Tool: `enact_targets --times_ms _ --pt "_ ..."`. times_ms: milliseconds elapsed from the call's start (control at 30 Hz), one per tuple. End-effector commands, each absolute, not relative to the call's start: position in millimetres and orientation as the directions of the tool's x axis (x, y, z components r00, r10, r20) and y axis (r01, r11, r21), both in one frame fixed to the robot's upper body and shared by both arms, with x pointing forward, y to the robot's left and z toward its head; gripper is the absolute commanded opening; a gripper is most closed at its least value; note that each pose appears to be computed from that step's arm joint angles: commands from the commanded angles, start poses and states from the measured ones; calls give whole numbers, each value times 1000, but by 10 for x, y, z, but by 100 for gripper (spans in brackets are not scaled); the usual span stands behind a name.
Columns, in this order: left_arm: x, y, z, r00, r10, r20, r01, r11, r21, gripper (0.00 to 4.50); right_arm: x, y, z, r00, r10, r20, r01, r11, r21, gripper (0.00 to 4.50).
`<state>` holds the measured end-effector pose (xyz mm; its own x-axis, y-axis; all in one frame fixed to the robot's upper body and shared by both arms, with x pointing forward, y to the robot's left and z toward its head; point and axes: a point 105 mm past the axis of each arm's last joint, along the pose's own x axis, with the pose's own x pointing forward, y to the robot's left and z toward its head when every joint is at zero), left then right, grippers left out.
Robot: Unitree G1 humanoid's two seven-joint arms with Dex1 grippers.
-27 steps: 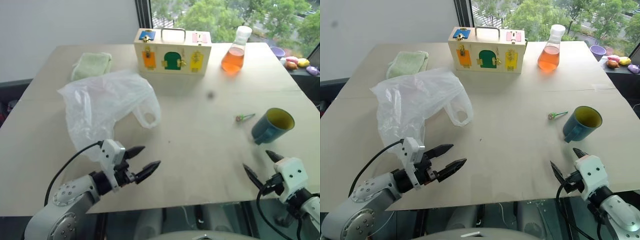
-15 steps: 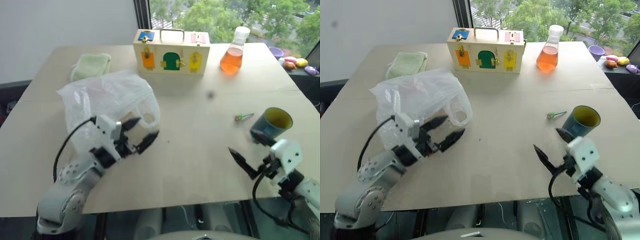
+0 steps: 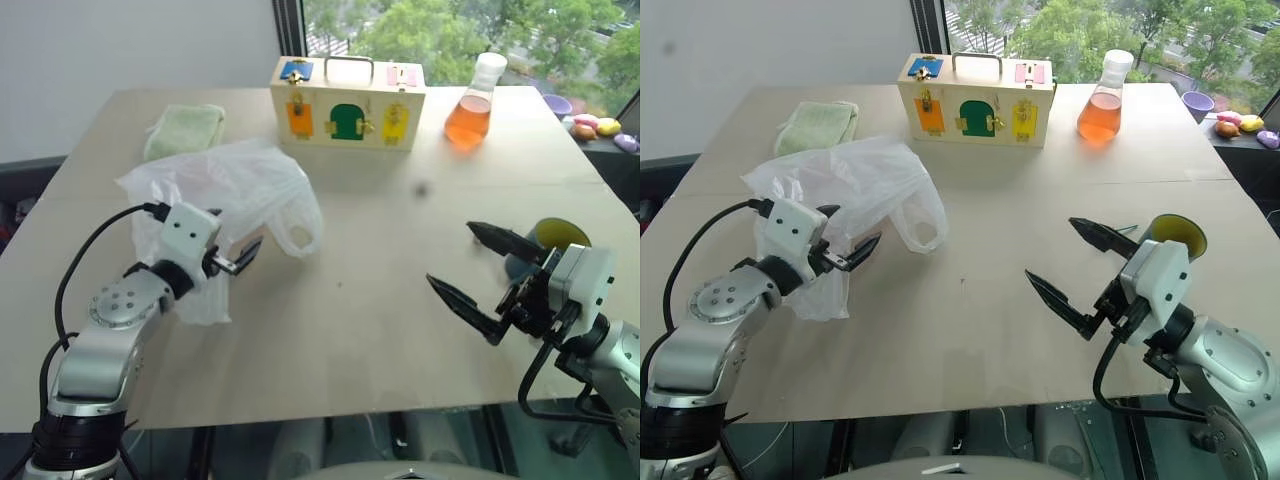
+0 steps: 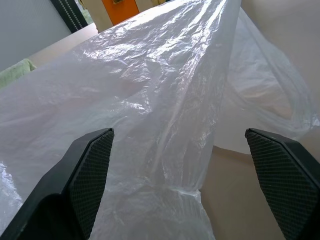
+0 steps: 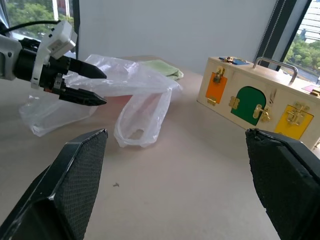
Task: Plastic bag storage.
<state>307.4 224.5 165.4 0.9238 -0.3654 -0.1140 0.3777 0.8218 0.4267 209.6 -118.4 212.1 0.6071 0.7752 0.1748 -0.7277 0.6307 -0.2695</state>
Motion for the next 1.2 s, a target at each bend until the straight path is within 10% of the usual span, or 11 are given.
enact_targets --times_ms 33,900,1000,1200 --pt "3115 2223 1816 917 -392 -68 375 794 479 434 1995 -1091 2272 550 804 227 -753 594 -282 449" --pt "3364 2309 1686 957 -195 -216 290 675 678 434 1934 -953 2506 434 840 326 -788 529 -314 449" --pt "3418 2389 1672 964 -147 -220 260 668 697 377 1949 -960 2504 437 837 328 -787 533 -311 450" --pt "3533 2490 1728 978 -95 -187 204 643 738 72 1996 -1000 2461 473 820 324 -767 563 -307 450"
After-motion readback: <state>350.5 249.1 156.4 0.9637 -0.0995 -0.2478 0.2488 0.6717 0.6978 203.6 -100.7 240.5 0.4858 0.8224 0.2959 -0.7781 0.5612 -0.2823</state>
